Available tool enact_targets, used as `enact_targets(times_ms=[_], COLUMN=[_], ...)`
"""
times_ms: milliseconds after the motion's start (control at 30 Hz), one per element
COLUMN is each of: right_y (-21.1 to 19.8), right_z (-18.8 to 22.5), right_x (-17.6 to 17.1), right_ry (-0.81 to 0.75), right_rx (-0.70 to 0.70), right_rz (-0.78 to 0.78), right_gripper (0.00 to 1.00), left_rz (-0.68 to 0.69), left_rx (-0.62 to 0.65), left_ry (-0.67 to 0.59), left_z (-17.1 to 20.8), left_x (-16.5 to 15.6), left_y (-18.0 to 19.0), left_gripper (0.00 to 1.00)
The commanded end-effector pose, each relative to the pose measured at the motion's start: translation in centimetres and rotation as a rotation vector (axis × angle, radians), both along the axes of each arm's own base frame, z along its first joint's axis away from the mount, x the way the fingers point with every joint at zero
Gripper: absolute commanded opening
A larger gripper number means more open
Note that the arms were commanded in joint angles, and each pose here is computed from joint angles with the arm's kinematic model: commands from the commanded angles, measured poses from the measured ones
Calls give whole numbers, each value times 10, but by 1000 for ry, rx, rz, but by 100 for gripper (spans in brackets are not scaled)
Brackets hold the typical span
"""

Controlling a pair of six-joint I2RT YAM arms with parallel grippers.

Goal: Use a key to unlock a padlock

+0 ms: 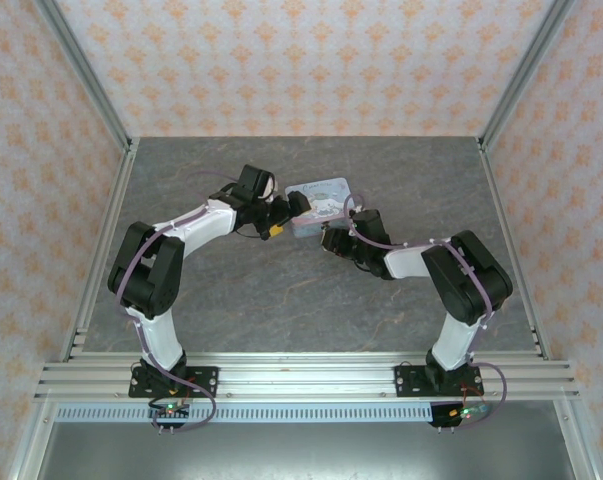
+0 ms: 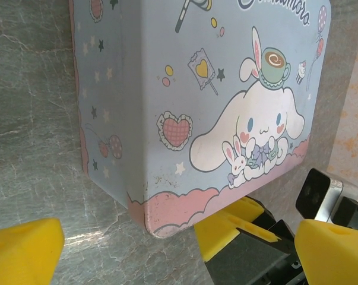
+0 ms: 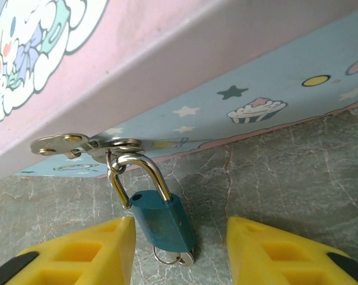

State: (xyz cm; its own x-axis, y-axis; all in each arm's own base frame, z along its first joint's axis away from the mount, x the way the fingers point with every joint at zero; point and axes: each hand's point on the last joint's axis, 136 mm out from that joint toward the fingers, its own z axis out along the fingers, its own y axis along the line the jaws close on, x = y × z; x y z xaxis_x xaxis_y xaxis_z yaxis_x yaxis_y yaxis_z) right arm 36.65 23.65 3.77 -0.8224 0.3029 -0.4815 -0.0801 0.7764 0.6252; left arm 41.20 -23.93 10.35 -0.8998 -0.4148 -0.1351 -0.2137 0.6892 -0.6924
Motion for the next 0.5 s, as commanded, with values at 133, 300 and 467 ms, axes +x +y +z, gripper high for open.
enact_targets(times_ms=[133, 300, 467], right_y=[6, 14, 17], right_z=[-5, -7, -10], right_x=[-2, -3, -3], right_ry=[-4, -1, 2], right_rx=[-28, -45, -55], right_rz=[41, 61, 65], right_gripper=[43, 42, 39], left_rz=[-7, -5, -3], left_rx=[-24, -33, -35], left_ry=[-13, -12, -14], left_z=[8, 9, 11], left_x=[8, 10, 11], left_y=[0, -2, -1], left_gripper=[100, 100, 100])
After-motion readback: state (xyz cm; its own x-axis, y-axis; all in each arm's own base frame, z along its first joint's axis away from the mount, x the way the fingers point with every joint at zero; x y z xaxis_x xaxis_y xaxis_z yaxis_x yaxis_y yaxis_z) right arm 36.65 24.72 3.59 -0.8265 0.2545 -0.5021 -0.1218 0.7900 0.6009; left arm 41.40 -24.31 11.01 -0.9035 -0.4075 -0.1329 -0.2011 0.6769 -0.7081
